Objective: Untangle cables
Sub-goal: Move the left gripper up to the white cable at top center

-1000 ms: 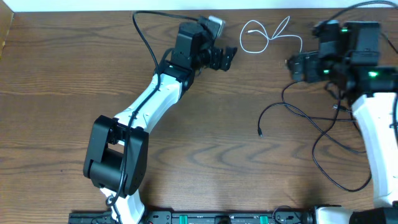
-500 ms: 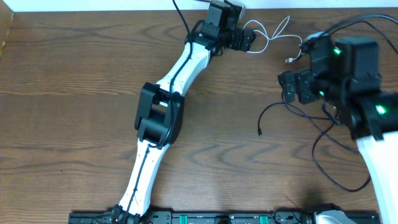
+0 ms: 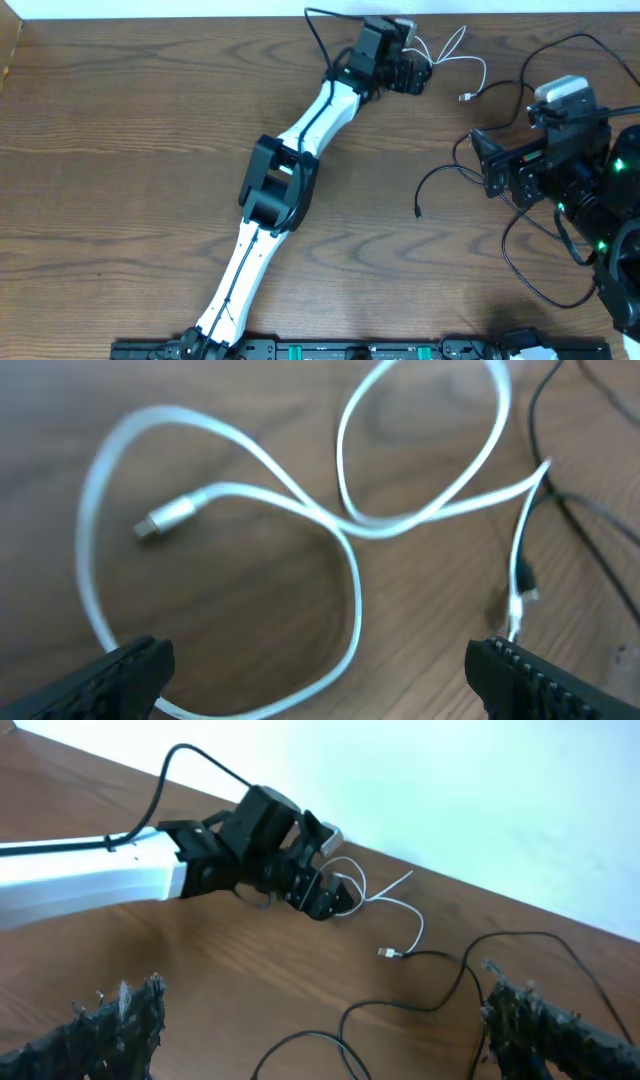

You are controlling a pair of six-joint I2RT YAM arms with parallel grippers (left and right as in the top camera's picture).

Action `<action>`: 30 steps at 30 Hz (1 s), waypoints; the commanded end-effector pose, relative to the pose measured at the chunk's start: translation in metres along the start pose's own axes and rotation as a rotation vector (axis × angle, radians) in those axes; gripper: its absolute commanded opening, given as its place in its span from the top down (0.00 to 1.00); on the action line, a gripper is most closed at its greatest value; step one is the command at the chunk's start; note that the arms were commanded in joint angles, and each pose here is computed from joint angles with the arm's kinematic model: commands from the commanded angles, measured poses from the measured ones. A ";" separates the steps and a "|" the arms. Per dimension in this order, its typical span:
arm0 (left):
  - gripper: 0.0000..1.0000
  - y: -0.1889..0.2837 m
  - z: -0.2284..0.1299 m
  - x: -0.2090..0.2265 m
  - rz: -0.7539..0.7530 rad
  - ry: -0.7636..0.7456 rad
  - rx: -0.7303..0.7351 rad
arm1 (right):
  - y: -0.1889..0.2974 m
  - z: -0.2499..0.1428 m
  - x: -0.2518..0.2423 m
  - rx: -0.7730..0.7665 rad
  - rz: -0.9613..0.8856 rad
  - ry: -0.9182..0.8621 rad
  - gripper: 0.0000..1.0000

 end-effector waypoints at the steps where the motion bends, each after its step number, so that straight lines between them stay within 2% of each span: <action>1: 0.02 -0.008 -0.007 0.000 -0.009 0.016 0.017 | -0.005 0.001 0.001 0.021 0.012 0.005 0.01; 17: 0.02 -0.026 -0.036 0.021 0.070 0.006 0.070 | -0.011 -0.002 0.002 0.046 0.025 0.002 0.01; 21: 0.02 -0.025 -0.033 0.033 0.199 -0.013 0.039 | -0.020 -0.003 0.001 0.074 0.029 -0.001 0.01; 25: 0.28 -0.025 -0.029 0.034 0.215 -0.168 0.032 | -0.032 -0.005 0.002 0.100 0.054 -0.005 0.01; 27: 0.36 -0.024 -0.027 0.036 0.243 -0.178 0.022 | -0.034 -0.006 0.002 0.108 0.057 -0.006 0.01; 30: 0.36 -0.024 -0.027 0.037 0.257 -0.178 0.017 | -0.034 -0.006 0.002 0.107 0.057 -0.006 0.01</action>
Point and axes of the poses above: each gripper's point midway between its finger pads, its own y axis back along the fingers, its own x axis along the line the jaws close on, z = x × y, the point moved 8 cm from there along y, back along the fingers
